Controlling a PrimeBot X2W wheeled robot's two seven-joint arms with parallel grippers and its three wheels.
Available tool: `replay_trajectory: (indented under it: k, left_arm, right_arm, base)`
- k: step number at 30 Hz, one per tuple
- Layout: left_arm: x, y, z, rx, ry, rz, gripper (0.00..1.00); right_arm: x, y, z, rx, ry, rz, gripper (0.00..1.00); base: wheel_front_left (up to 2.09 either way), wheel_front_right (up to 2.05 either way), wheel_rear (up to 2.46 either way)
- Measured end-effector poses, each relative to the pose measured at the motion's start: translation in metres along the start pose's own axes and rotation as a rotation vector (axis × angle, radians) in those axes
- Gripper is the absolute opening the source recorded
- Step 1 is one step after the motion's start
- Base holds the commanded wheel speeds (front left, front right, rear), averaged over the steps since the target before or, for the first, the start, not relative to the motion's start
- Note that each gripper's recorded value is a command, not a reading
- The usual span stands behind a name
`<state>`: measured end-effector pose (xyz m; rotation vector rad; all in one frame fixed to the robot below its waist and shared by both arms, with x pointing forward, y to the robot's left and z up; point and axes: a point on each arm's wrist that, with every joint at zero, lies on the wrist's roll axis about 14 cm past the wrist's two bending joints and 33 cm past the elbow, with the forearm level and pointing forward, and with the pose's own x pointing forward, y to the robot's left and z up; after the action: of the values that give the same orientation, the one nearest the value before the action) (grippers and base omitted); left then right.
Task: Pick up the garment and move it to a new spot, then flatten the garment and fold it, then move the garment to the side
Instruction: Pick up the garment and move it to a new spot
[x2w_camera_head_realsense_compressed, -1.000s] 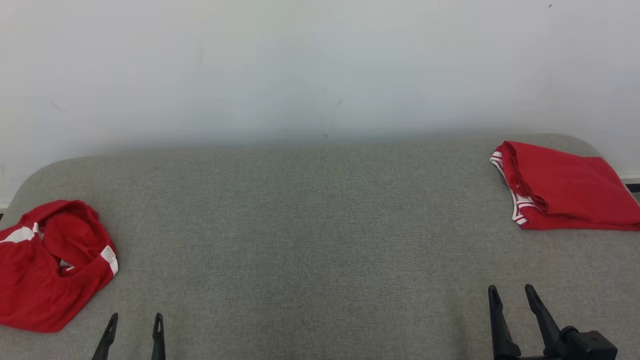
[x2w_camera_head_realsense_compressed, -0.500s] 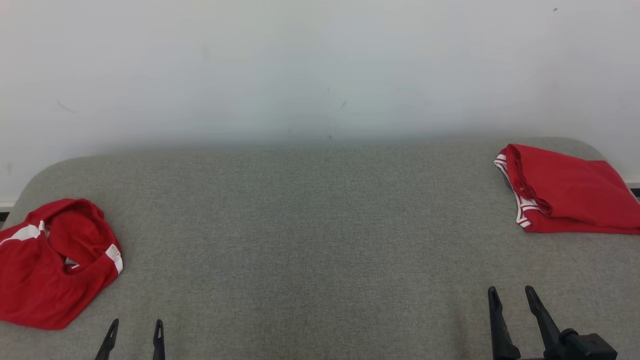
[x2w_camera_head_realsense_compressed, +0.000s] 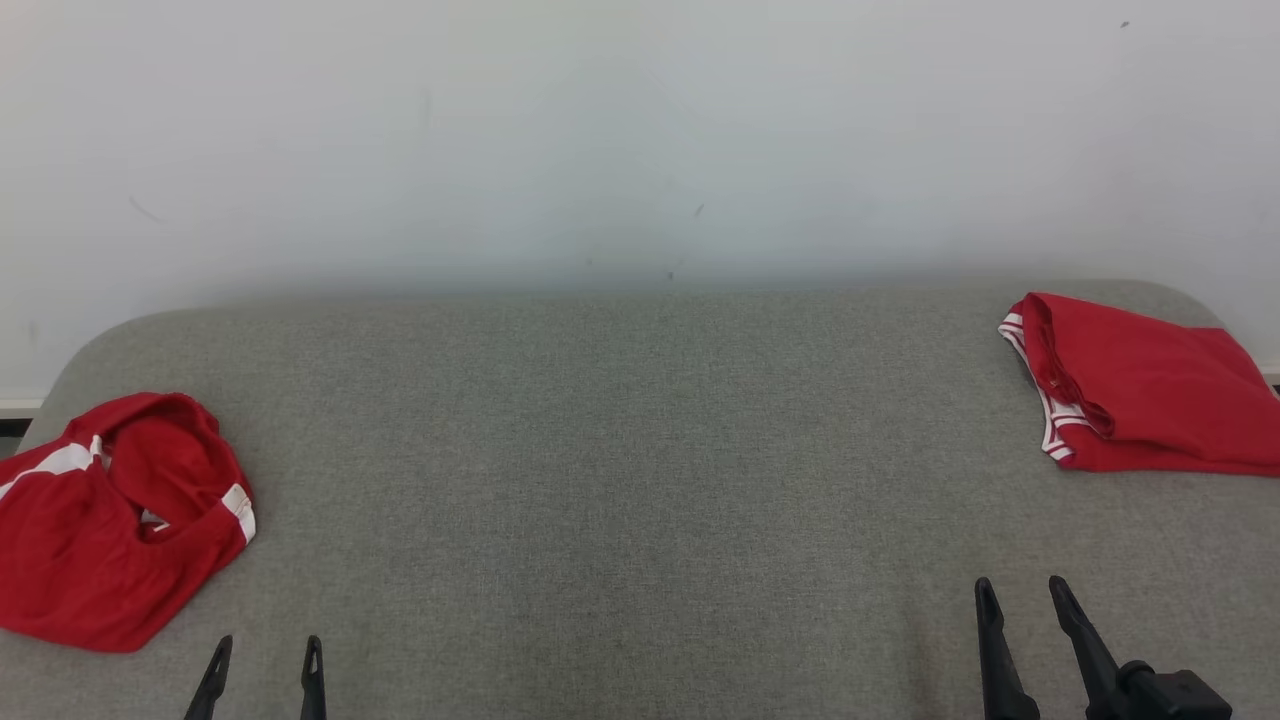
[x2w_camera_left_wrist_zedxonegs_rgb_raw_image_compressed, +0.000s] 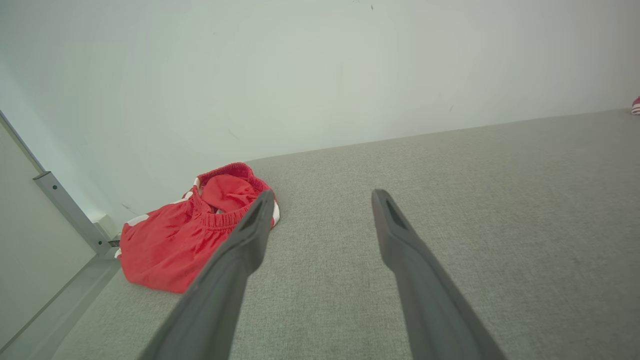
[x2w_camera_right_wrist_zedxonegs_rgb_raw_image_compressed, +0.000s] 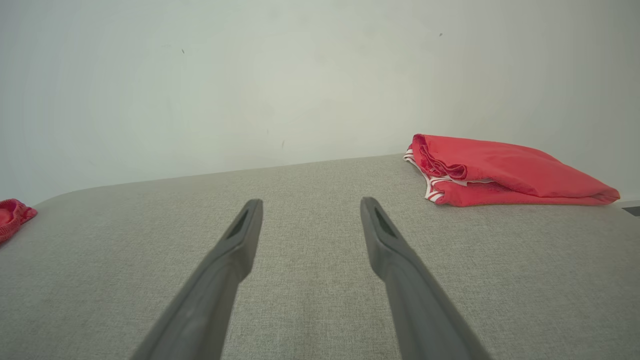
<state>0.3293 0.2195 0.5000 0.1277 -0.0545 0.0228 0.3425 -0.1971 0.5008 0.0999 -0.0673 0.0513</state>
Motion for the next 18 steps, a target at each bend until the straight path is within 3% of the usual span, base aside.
replay_trajectory:
  k: [8,18]
  left_arm:
    - [-0.007,0.009,0.0,-0.005,-0.001,0.031,1.0]
    - [-0.035,0.05,-0.005,-0.007,0.016,0.168,1.0]
  right_arm:
    - [0.004,0.007,-0.004,0.003,0.011,0.021,1.0]
    - [0.022,0.041,-0.011,0.014,0.033,0.122,1.0]
  base:
    - [0.0,0.0,0.0]
    - [0.0,0.0,0.0]
